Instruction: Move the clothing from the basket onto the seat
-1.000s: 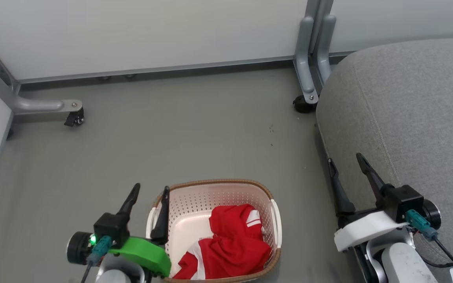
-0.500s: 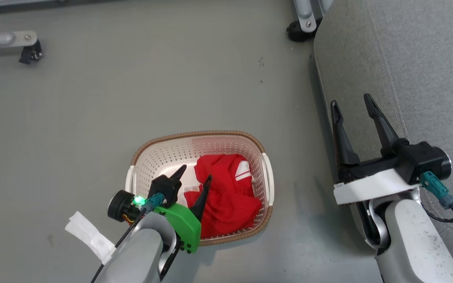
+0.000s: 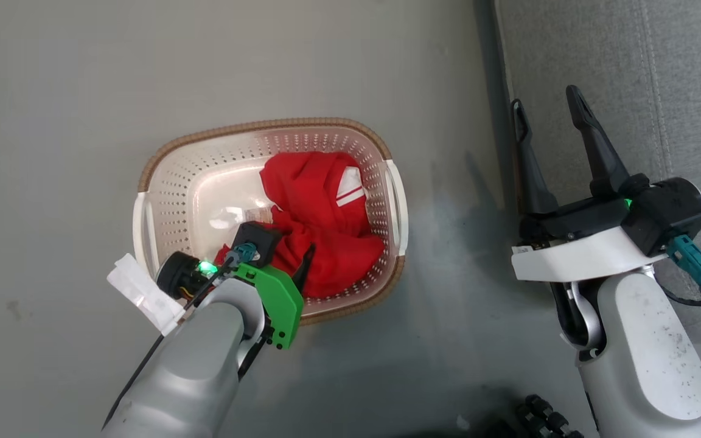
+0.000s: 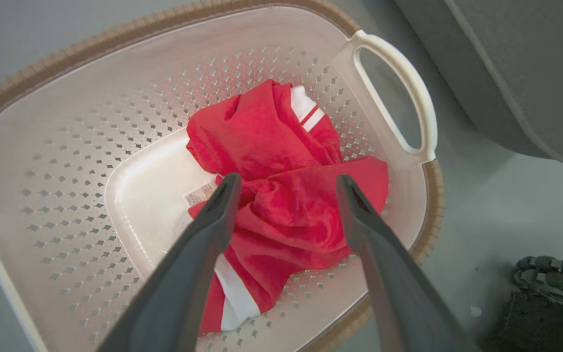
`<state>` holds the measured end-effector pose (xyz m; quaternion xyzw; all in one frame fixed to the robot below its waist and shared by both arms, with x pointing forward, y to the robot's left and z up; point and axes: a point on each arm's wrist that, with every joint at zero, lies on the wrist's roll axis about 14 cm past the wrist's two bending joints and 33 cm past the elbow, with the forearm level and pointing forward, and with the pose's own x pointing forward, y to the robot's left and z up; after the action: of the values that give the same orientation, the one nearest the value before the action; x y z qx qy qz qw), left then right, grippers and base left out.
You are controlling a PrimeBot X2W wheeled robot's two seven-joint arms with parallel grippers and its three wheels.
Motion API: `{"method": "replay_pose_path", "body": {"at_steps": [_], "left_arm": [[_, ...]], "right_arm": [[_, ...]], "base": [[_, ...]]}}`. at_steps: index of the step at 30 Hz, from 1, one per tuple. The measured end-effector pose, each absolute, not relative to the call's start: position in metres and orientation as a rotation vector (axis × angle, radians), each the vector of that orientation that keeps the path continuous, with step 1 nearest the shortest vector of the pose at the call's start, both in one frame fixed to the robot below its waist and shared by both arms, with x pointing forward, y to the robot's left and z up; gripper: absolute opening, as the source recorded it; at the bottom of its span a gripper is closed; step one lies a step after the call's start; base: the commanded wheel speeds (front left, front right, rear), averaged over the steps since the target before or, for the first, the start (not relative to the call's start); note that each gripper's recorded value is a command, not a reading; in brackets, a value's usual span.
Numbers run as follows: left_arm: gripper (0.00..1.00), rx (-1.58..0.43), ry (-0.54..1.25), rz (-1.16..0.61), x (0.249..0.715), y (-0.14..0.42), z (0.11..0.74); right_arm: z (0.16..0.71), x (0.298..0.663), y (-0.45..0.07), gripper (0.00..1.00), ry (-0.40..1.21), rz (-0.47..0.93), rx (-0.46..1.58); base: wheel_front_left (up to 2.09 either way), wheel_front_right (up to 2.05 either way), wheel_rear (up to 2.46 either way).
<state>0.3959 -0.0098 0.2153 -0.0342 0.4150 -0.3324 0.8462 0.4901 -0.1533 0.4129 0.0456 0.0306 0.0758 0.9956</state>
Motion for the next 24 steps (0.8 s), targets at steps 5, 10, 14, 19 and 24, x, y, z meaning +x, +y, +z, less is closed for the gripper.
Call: {"method": "replay_pose_path", "body": {"at_steps": [5, 10, 14, 19, 24], "left_arm": [[1.0, -0.053, 1.014, -0.695, 0.383, -0.003, 0.173], [1.0, -0.037, 1.115, -0.703, 0.37, -0.001, 0.139], [1.0, -0.033, 1.177, -0.709, 0.362, -0.001, 0.119], [1.0, -0.035, 1.258, -0.696, 0.354, 0.005, 0.094], [1.0, -0.058, 1.304, -0.684, 0.353, 0.002, 0.077]], "right_arm": [[0.384, 0.493, -0.157, 1.0, 0.119, 0.139, 0.108], [0.358, 0.492, -0.162, 1.0, 0.173, 0.125, 0.111], [0.343, 0.491, -0.167, 1.0, 0.204, 0.111, 0.117], [0.326, 0.489, -0.171, 1.0, 0.242, 0.101, 0.128], [0.311, 0.485, -0.174, 1.0, 0.279, 0.088, 0.145]], "base": [[0.0, 0.0, 0.0], [0.0, 0.0, 0.0], [0.0, 0.0, 0.0], [0.0, 0.0, 0.0], [0.0, 0.0, 0.0]]}}
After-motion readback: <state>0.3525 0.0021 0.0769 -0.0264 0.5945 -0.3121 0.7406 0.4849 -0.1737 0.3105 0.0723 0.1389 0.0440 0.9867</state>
